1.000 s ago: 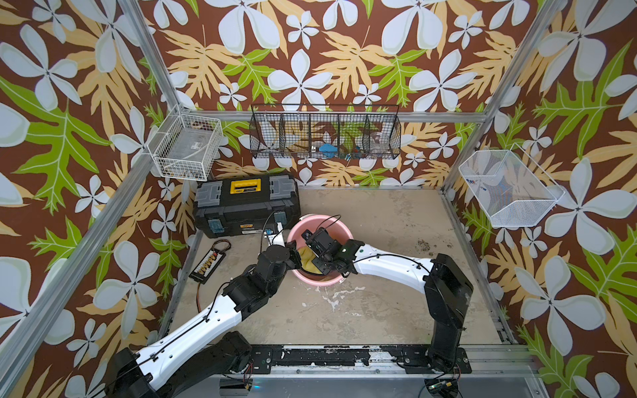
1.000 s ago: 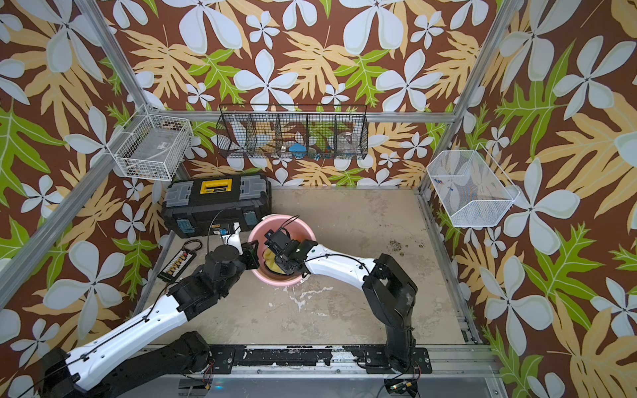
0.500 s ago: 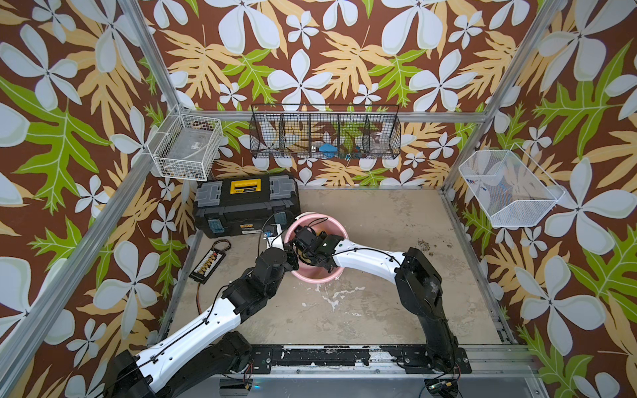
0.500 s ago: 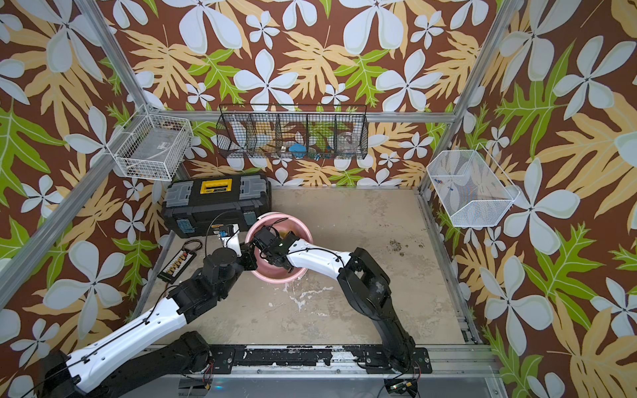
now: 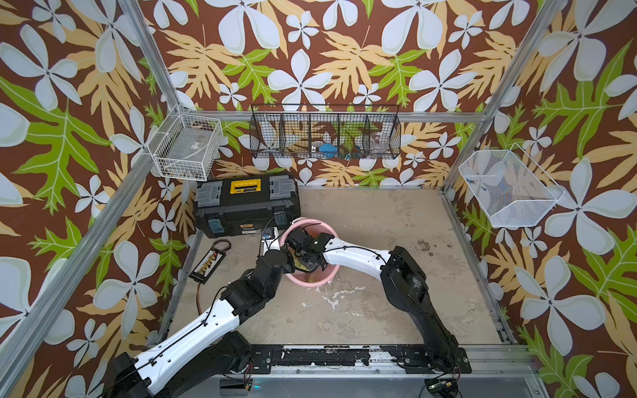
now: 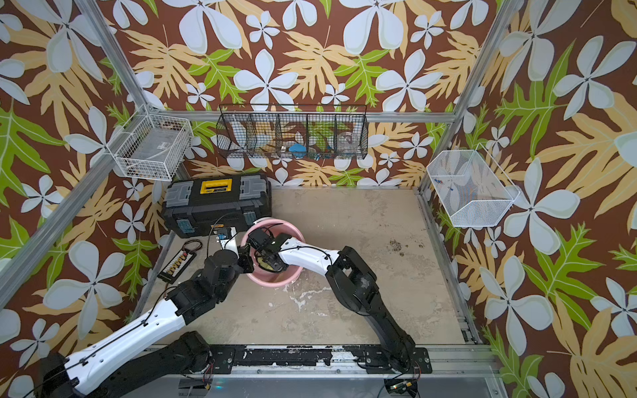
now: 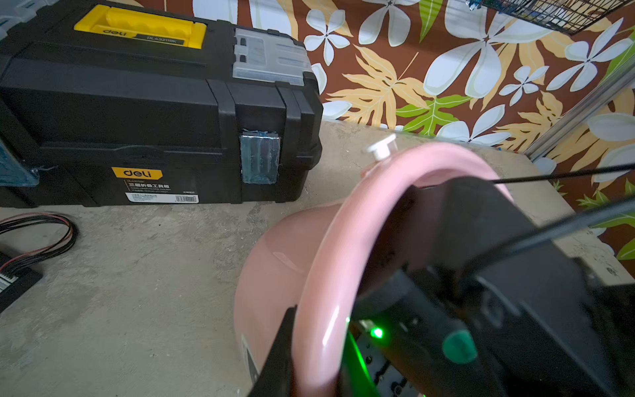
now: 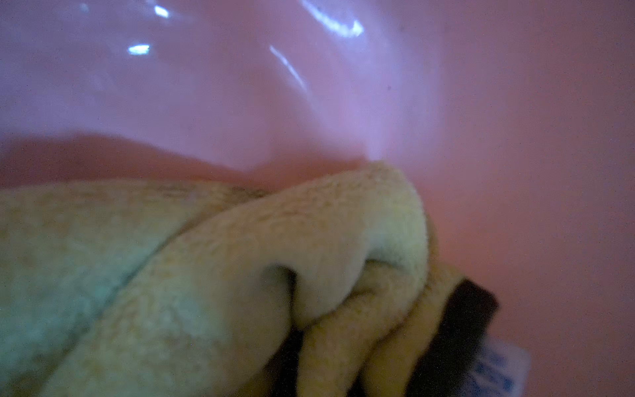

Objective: Wipe the inside of the bucket with a cloth
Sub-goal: Wipe the dirt from the inside of the bucket.

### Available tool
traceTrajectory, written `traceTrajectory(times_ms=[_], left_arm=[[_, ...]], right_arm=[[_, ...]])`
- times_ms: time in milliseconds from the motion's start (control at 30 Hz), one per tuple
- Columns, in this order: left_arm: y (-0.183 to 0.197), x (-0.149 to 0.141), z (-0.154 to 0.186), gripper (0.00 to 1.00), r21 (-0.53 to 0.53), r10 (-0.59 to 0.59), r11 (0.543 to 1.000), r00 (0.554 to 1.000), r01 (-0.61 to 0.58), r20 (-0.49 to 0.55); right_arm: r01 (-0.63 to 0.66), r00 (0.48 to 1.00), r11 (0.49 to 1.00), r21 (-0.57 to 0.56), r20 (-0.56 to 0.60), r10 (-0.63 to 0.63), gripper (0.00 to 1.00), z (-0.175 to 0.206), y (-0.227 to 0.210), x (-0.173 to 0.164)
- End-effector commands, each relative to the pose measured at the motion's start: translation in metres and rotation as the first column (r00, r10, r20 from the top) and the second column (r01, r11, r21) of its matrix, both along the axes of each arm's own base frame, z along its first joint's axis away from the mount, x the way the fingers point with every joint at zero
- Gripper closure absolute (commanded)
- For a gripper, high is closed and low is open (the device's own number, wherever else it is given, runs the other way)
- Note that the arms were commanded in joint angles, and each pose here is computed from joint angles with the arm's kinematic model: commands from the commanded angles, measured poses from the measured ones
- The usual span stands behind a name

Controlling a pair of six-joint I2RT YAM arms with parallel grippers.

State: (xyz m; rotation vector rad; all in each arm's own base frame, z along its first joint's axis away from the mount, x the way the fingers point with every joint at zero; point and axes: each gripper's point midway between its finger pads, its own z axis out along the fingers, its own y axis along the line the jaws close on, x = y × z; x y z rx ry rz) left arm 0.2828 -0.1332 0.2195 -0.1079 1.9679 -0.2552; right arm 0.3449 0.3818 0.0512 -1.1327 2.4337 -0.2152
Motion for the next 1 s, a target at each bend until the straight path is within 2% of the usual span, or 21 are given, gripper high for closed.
traceTrajectory(times_ms=[0, 133, 267, 433, 567, 733, 833, 900, 967], left_arm=[[-0.020, 0.006, 0.049, 1.00, -0.146, -0.053, 0.986, 0.985, 0.078, 0.164], [-0.012, 0.007, 0.044, 1.00, -0.143, -0.008, 0.989, 0.987, 0.031, 0.160], [-0.007, 0.009, 0.034, 1.00, -0.118, 0.022, 0.993, 0.990, -0.005, 0.138], [0.003, 0.011, 0.027, 1.00, -0.100, 0.076, 0.993, 0.988, -0.062, 0.134], [0.014, 0.011, 0.027, 1.00, -0.078, 0.132, 0.989, 0.982, -0.122, 0.136], [0.013, 0.011, 0.032, 1.00, -0.105, 0.133, 0.987, 0.980, -0.118, 0.146], [0.015, 0.011, 0.035, 1.00, -0.115, 0.145, 0.985, 0.978, -0.128, 0.151], [0.015, 0.011, 0.036, 1.00, -0.114, 0.147, 0.985, 0.977, -0.130, 0.157], [0.018, 0.012, 0.038, 1.00, -0.109, 0.160, 0.984, 0.974, -0.144, 0.160]], right_arm=[[-0.019, 0.963, 1.000, -0.002, -0.267, 0.018, 1.00, -0.021, -0.015, -0.049], [-0.015, 0.915, 0.985, 0.170, -0.395, 0.082, 1.00, 0.000, -0.001, -0.074], [-0.027, 0.868, 0.961, 0.274, -0.470, 0.159, 1.00, 0.030, 0.008, -0.093], [-0.038, 0.827, 0.943, 0.330, -0.520, 0.215, 1.00, 0.052, 0.006, -0.107], [-0.018, 0.816, 0.915, 0.403, -0.523, 0.247, 1.00, 0.078, 0.001, -0.107], [-0.022, 0.780, 0.862, 0.507, -0.530, 0.332, 1.00, 0.105, -0.003, -0.121], [-0.038, 0.759, 0.868, 0.496, -0.550, 0.347, 1.00, 0.103, -0.011, -0.132], [-0.035, 0.796, 0.894, 0.448, -0.529, 0.296, 1.00, 0.096, -0.023, -0.127], [-0.022, 0.856, 0.934, 0.356, -0.477, 0.201, 1.00, 0.089, -0.042, -0.113]])
